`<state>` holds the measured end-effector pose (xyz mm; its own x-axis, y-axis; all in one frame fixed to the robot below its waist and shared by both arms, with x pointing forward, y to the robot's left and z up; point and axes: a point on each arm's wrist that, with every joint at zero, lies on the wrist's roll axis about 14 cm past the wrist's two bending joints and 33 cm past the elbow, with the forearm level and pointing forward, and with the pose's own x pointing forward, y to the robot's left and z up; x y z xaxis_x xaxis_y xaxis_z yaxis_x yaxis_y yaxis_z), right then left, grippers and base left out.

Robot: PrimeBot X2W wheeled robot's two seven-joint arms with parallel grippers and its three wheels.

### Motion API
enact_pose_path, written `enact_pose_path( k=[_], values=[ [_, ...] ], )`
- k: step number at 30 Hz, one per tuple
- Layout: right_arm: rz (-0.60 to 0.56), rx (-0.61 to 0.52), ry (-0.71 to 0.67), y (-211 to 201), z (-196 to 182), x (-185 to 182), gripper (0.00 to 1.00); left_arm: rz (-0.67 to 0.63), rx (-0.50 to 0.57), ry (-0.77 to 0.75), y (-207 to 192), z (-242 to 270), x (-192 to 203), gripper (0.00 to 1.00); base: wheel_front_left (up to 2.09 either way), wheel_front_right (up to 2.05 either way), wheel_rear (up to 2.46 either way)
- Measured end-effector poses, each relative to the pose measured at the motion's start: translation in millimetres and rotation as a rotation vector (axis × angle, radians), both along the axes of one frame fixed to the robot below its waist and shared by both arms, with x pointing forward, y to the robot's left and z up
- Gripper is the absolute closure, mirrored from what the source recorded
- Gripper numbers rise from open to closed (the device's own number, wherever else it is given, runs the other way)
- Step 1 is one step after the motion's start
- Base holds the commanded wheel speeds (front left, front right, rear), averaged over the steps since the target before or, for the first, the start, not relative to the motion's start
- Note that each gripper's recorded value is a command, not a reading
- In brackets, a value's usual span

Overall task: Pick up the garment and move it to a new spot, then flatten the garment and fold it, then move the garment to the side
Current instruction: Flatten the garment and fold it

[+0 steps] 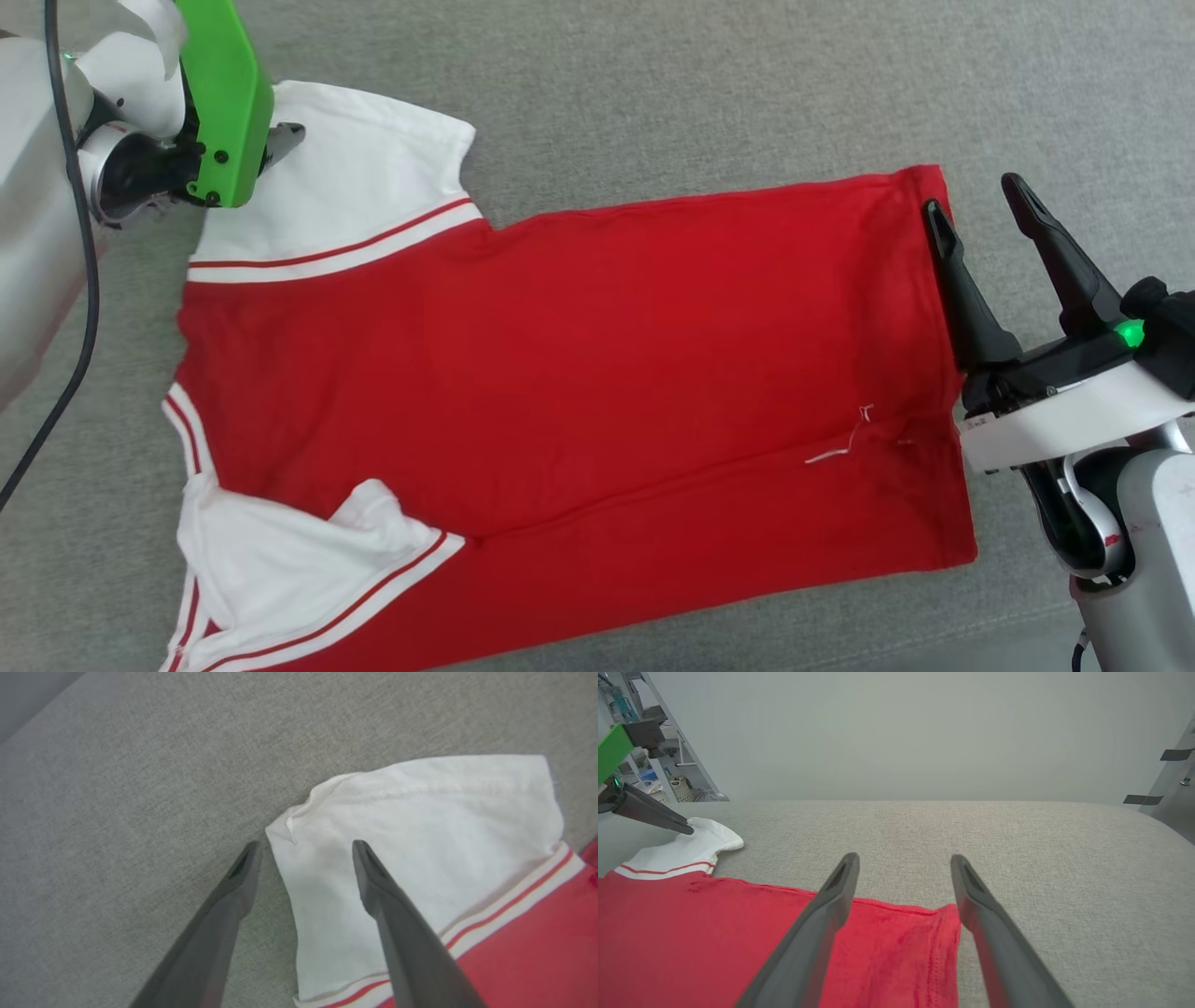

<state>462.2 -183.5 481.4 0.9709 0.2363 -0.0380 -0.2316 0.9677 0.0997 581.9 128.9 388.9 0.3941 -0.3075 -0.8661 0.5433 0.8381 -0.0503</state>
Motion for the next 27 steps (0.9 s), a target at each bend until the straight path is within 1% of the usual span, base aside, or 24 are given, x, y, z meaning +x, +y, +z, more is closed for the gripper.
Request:
enact_pose_path(
  k=[4, 6, 11, 12, 13, 17, 21, 25, 27],
  values=[
    [-0.017, -0.009, 0.024, -7, -11, 1, 0.00, -0.028, 0.046, -0.005, -1, -20, 8, 0.00, 0.00, 0.00, 0.00],
    [-0.022, -0.012, 0.042, -9, -17, 0, 0.00, -0.040, 0.069, -0.010, -1, -25, 14, 0.00, 0.00, 0.00, 0.00],
    [-0.032, -0.013, 0.060, -13, -24, -3, 0.00, -0.055, 0.092, 0.024, -3, -31, 13, 0.00, 0.00, 0.00, 0.00],
    [-0.033, -0.011, 0.059, -13, -23, -3, 0.00, -0.061, 0.096, 0.027, -4, -30, 12, 0.84, 0.00, 0.00, 0.00],
    [-0.033, -0.008, 0.058, -14, -23, -3, 0.00, -0.065, 0.101, 0.029, -3, -29, 10, 1.00, 0.00, 0.00, 0.00],
    [-0.029, -0.005, 0.041, -12, -17, 0, 0.00, -0.088, 0.100, 0.031, -6, -27, 3, 1.00, 0.00, 0.00, 0.00],
    [-0.022, -0.022, 0.008, -15, -5, 4, 0.00, -0.087, 0.088, -0.010, -5, -20, 2, 1.00, 0.00, 0.00, 0.00],
    [-0.006, -0.080, -0.048, -23, 21, 15, 0.00, -0.095, 0.079, -0.074, -5, -8, 1, 1.00, 0.00, 0.00, 0.00],
    [0.010, -0.116, -0.050, -26, 33, 23, 0.00, -0.102, 0.058, -0.112, -10, 2, 0, 1.00, 0.00, 0.00, 0.00]
  ],
)
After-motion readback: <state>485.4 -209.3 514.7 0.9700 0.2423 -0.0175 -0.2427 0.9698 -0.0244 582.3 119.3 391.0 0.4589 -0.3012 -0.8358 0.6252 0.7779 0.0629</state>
